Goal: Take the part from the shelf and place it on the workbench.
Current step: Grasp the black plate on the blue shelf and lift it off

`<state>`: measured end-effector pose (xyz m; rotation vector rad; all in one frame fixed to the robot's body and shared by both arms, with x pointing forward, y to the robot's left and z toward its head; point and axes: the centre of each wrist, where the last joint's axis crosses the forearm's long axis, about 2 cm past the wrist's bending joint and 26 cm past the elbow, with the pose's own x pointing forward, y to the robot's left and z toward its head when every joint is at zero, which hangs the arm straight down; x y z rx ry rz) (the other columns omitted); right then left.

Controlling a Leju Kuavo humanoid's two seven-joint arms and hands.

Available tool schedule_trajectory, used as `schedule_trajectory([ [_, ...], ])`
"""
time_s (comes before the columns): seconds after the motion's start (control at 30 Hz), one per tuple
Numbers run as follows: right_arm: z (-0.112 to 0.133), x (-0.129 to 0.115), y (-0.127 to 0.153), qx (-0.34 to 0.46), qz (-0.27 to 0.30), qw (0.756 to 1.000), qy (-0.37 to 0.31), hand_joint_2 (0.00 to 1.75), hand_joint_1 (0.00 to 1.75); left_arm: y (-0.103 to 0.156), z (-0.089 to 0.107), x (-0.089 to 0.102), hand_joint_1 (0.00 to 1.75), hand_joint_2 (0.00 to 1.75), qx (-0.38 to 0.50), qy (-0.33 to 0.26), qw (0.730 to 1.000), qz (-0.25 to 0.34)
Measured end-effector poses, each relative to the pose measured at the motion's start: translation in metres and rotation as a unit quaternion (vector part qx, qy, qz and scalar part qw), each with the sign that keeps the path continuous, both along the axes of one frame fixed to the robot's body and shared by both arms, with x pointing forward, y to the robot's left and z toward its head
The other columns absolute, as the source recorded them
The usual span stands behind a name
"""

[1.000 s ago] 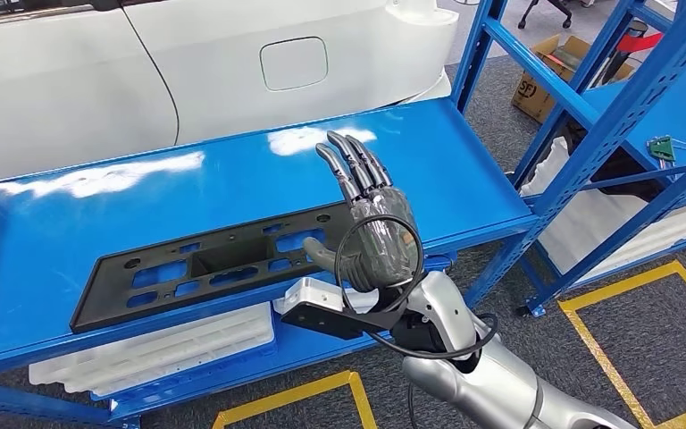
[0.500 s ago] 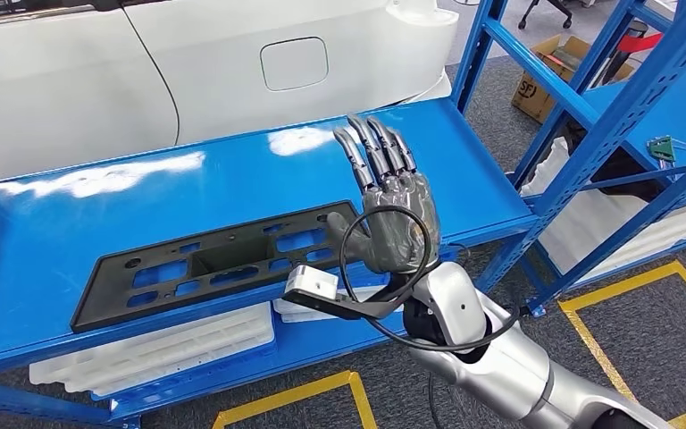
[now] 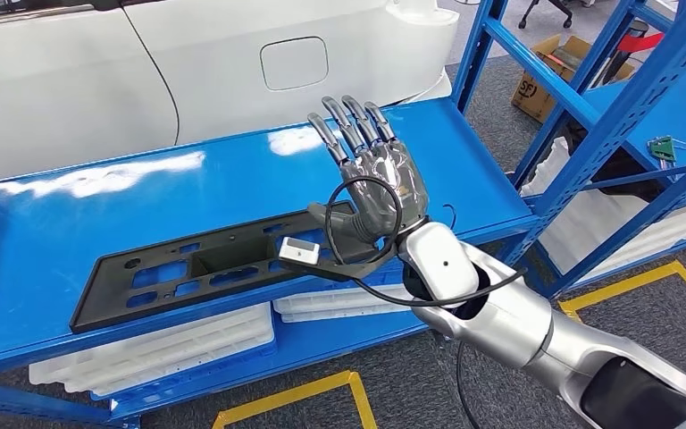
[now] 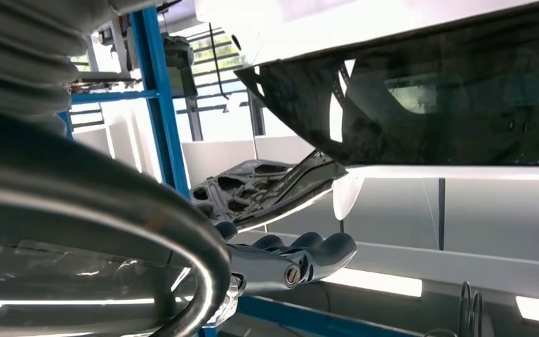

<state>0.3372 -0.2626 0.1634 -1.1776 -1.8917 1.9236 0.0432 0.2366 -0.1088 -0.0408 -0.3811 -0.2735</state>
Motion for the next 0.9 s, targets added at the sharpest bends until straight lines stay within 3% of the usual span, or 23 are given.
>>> schedule_trajectory([
  [0.5, 0.019, -0.001, -0.032, -0.006, -0.006, 1.0, -0.022, 0.0, 0.0, 0.001, 0.0, -0.001, 0.0, 0.0, -0.001, 0.001, 1.0, 0.01],
  [0.9, 0.023, -0.033, -0.058, -0.01, 0.005, 1.0, -0.016, 0.0, 0.0, 0.002, -0.001, -0.003, 0.0, 0.0, 0.0, 0.003, 1.0, 0.024],
])
